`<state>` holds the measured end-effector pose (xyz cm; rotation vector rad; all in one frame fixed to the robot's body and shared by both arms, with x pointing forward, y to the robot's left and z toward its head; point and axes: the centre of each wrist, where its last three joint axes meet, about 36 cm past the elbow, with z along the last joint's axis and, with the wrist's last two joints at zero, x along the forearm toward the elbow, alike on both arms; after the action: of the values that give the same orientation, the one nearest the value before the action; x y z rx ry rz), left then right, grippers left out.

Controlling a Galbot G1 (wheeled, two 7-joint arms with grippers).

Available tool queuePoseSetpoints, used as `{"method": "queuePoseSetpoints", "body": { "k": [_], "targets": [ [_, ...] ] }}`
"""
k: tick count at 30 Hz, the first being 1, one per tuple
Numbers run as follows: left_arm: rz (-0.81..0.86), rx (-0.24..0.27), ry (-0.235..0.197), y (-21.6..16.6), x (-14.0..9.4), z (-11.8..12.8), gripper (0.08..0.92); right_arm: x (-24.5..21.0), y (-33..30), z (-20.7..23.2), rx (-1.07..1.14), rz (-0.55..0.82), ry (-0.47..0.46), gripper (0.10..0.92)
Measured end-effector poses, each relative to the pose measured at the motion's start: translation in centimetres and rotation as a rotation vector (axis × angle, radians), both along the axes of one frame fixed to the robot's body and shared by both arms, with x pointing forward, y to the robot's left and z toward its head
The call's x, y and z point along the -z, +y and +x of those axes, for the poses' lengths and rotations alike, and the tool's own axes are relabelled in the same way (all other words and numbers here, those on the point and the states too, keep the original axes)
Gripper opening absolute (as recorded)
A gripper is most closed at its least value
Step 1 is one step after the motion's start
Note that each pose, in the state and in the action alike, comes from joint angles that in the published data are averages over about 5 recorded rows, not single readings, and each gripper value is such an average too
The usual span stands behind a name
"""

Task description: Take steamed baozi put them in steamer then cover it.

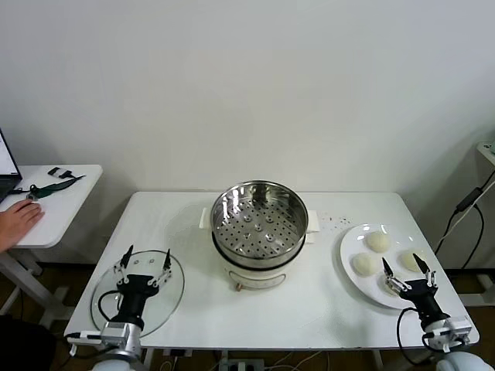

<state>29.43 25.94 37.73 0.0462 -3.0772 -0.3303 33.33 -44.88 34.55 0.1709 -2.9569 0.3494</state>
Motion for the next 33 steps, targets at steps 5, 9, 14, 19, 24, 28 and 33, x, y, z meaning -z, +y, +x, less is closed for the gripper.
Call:
{"method": "queuePoseSetpoints", "body": {
  "k": [5,9,14,19,24,28,33],
  "targets": [
    [0.004,0.0,0.0,0.1,-0.1,0.0,0.823,-1.9,-2.4,2.5,-0.116,-0.114,0.066,0.823],
    [0.004,0.0,0.0,0.2,-0.2,-0.1,0.823,-4.4,-5.1,5.7,-0.26,-0.252,0.156,0.823],
    [0.008,-0.005,0.001,0.5,-0.2,-0.1,0.823,-8.2,-8.2,10.6,-0.466,-0.454,0.296,0.823],
    [0.008,-0.016,0.005,0.9,-0.1,0.0,0.823,-11.9,-9.3,15.8,-0.652,-0.663,0.438,0.823],
    [0.006,-0.024,0.008,1.0,0.1,0.2,0.823,-14.3,-9.3,20.5,-0.779,-0.832,0.578,0.823],
    [0.006,-0.031,0.012,1.2,0.1,0.4,0.823,-15.4,-9.4,23.6,-0.832,-0.925,0.681,0.823],
    [0.012,-0.042,0.019,1.8,0.2,0.6,0.823,-16.5,-9.2,27.3,-0.854,-0.997,0.767,0.823]
  ]
}}
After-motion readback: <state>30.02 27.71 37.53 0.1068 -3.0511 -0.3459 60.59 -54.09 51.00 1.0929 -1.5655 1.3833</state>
